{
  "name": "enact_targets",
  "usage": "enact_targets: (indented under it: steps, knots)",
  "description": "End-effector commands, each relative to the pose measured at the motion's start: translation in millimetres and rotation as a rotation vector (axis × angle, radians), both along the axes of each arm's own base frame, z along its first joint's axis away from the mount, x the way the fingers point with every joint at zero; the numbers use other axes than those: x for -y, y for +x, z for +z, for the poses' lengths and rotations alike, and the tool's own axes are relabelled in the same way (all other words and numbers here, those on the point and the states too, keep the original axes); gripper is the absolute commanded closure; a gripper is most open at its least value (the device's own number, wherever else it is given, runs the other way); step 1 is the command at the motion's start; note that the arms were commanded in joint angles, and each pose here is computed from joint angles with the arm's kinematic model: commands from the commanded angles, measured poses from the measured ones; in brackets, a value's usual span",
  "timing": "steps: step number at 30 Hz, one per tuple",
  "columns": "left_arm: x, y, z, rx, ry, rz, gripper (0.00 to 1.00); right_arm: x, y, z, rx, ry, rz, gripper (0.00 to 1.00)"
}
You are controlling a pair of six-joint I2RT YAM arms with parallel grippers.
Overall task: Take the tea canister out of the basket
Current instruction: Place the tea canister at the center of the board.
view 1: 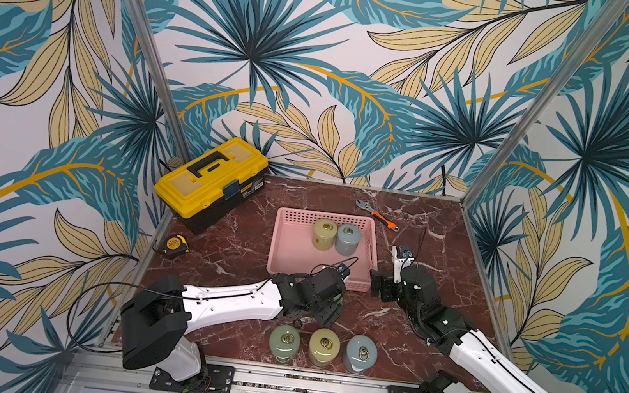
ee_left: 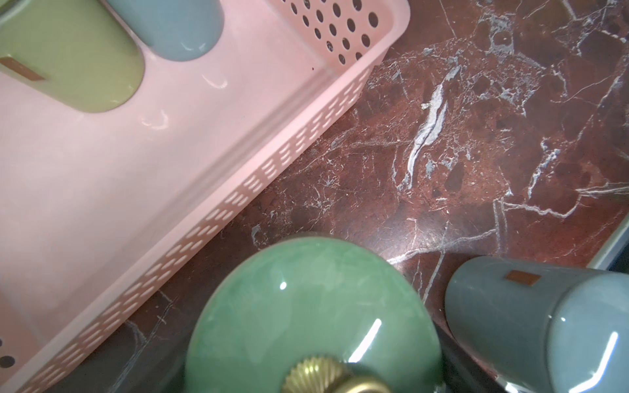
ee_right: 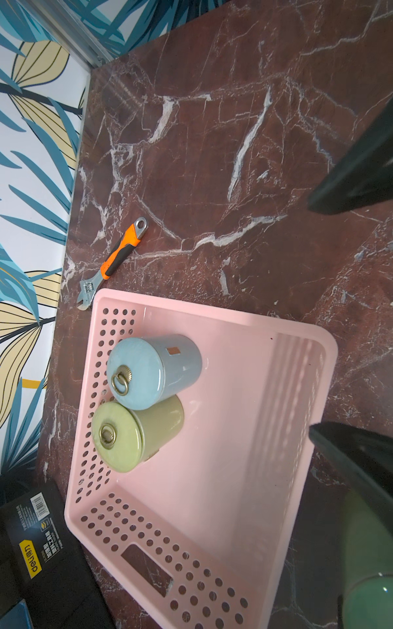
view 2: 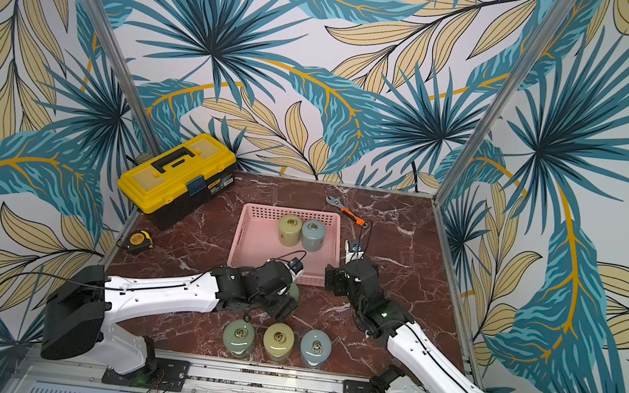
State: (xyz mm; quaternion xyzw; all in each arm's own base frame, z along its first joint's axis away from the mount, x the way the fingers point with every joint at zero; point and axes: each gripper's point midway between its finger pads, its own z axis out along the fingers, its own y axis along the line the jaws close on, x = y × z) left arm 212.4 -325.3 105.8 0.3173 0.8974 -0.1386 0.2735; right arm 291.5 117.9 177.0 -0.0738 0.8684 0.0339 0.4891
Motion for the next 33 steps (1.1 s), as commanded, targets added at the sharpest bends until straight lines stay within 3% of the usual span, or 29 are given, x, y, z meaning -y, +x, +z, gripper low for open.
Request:
enact_targets:
  steps: [1,28,33]
  knots:
    - [9,7,7,0.045,-0.059,0.019,0.57,3,-1,-6,-0.002,0.000,-0.016,0.01]
    - [10,1,-27,-0.012,-0.039,0.030,0.56,3,-1,-6,-0.003,0.002,-0.014,0.01]
    - [7,1,-28,-0.015,-0.030,0.040,0.43,3,-1,-6,-0.004,0.001,-0.015,0.01]
